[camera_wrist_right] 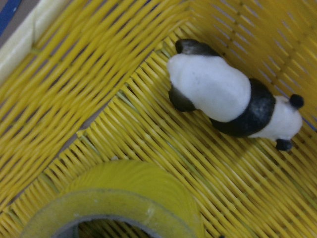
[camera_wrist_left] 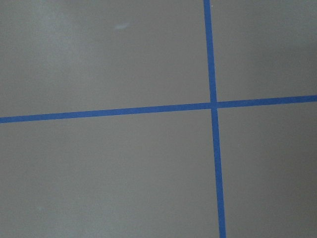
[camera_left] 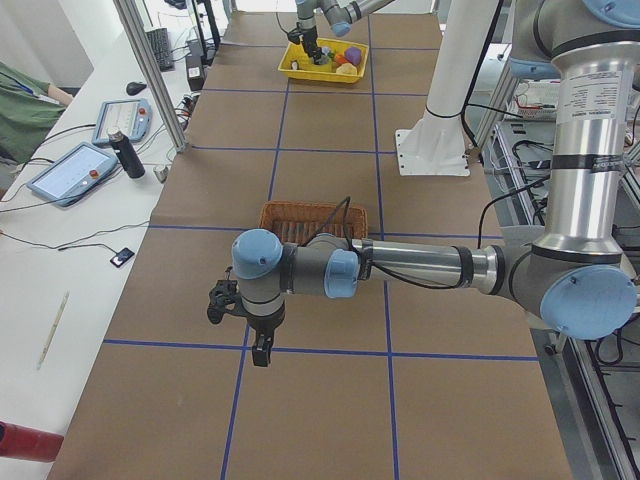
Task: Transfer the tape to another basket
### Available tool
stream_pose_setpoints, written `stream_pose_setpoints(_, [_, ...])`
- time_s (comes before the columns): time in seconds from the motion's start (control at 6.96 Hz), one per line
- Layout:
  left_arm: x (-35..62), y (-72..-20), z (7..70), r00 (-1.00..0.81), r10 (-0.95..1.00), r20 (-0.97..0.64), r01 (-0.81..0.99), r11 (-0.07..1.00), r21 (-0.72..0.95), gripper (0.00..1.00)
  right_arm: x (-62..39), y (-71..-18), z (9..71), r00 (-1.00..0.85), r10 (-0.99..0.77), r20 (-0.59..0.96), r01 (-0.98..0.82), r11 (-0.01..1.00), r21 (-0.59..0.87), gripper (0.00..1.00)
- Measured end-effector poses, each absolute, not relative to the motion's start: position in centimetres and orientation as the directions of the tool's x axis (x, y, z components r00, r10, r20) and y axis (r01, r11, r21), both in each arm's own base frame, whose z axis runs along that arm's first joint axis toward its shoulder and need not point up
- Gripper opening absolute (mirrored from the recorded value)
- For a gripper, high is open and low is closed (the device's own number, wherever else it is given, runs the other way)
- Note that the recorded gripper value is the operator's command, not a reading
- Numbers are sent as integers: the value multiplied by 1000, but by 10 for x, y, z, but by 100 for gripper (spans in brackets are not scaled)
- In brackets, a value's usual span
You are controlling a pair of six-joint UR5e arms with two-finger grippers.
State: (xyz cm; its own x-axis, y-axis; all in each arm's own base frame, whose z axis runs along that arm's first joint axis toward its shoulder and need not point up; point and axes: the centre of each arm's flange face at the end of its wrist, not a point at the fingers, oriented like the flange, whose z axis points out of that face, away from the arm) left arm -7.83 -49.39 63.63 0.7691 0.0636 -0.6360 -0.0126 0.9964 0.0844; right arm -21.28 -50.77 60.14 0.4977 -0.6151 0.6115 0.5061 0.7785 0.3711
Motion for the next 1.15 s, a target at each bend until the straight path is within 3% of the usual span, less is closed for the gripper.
stream_pose_setpoints(0.72, [-78,-494,638,769,61,-636,-12,997,81,98,-154,-518,541,451,-601,661,385,798,463,0])
stream_pose_setpoints(1.15, [-77,-497,632,755,72,-652,-4,994,105,98,-150,-550,464,456,-561,691,271,827,493,0])
